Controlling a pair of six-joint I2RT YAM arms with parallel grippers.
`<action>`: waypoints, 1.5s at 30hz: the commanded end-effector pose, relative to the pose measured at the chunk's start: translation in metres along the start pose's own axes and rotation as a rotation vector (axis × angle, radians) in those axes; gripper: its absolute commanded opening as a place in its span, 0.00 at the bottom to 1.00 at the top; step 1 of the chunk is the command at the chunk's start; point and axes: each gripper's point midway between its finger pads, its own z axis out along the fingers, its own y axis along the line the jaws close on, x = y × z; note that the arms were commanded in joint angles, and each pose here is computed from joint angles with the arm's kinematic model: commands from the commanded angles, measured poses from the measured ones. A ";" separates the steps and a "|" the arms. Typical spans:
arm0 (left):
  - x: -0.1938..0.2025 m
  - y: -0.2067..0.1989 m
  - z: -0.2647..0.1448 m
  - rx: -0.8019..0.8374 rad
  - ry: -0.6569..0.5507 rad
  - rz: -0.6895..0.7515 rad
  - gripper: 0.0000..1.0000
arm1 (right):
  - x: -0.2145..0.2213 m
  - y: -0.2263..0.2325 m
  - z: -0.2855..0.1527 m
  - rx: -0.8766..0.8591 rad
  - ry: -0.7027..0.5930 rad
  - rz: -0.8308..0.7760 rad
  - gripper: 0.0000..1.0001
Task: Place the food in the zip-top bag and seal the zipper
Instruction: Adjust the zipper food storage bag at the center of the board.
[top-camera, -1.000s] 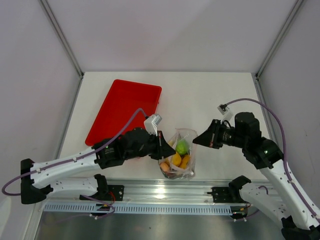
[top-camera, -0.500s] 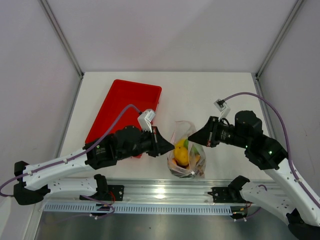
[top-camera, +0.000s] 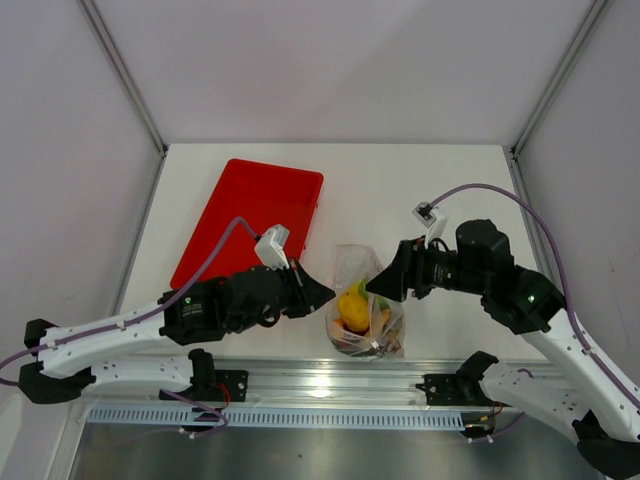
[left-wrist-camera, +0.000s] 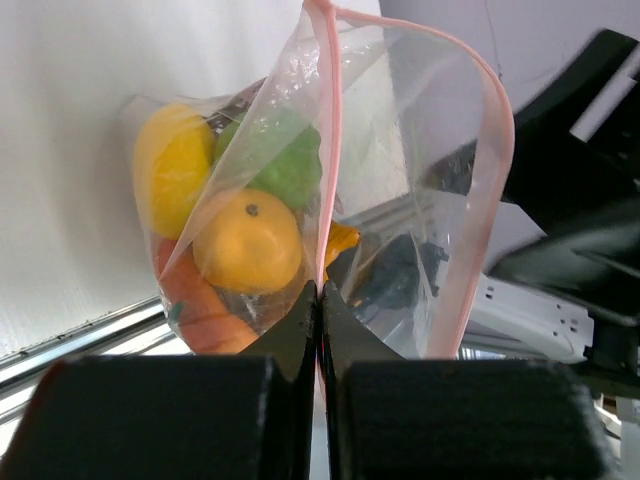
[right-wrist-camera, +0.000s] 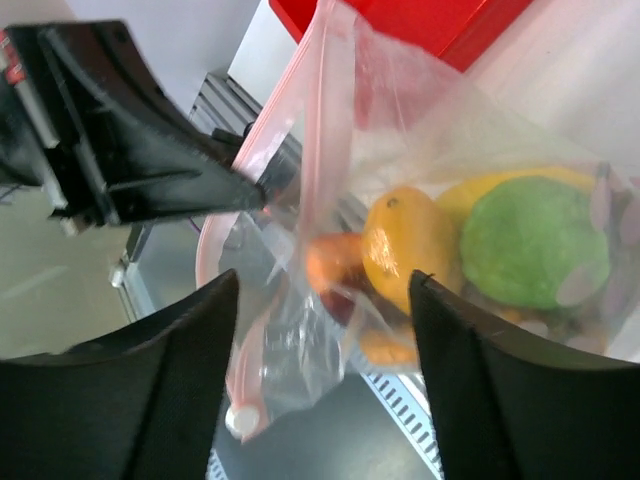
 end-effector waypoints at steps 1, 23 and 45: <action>-0.013 -0.012 -0.001 0.006 -0.052 -0.056 0.01 | 0.003 0.010 -0.028 -0.028 -0.031 -0.139 0.74; -0.017 -0.011 0.003 -0.097 -0.063 -0.079 0.01 | 0.038 -0.009 -0.019 0.078 0.140 -0.227 0.59; -0.002 -0.003 -0.019 0.027 -0.061 -0.028 0.01 | 0.038 -0.026 0.109 -0.024 0.226 -0.201 0.64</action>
